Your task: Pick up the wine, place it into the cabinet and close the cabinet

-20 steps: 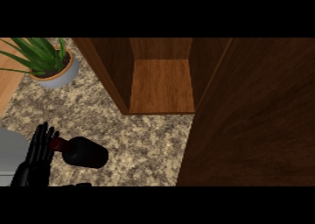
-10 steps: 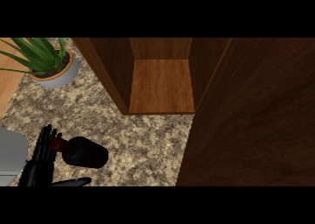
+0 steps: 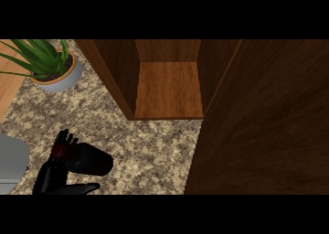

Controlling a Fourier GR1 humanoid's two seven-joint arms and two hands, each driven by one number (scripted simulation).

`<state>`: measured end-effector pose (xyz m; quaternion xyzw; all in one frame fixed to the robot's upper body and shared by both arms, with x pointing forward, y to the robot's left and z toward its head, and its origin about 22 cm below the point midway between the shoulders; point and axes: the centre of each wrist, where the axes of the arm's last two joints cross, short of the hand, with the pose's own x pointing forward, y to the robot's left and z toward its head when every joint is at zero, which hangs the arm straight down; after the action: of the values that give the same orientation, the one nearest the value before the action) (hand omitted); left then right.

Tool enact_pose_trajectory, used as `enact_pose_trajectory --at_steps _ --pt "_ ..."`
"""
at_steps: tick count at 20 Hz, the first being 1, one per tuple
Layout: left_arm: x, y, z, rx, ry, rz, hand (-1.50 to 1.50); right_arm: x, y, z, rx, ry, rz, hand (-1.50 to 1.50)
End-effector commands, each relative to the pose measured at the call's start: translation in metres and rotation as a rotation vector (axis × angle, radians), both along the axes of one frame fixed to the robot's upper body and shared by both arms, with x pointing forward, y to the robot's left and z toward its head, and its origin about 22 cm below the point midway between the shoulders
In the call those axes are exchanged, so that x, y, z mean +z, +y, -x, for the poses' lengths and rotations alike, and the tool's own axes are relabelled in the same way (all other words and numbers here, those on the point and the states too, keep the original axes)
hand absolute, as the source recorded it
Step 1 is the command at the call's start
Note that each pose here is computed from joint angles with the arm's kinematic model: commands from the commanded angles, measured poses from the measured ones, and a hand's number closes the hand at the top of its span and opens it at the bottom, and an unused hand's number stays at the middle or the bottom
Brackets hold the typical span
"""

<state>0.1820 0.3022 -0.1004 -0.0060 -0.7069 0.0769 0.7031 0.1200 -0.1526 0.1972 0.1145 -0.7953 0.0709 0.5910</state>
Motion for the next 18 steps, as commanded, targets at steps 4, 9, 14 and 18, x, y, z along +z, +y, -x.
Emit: enact_pose_trajectory --at_steps 4,9,14,18 --pt "-0.020 0.000 -0.010 -0.045 -0.001 0.043 -1.50 0.021 -0.008 0.026 -0.027 -0.068 -0.012 -1.50" --pt "-0.030 0.000 0.001 -0.045 -0.028 0.038 -1.50 0.015 -0.018 0.042 -0.022 -0.081 -0.009 -1.50" --pt "-0.033 -0.024 -0.018 -0.013 -0.057 0.084 -1.50 0.020 -0.014 0.033 -0.028 -0.089 -0.017 -1.50" --pt "-0.033 -0.007 -0.010 -0.049 -0.077 0.092 1.50 0.017 -0.014 0.026 -0.045 -0.083 0.003 -1.50"
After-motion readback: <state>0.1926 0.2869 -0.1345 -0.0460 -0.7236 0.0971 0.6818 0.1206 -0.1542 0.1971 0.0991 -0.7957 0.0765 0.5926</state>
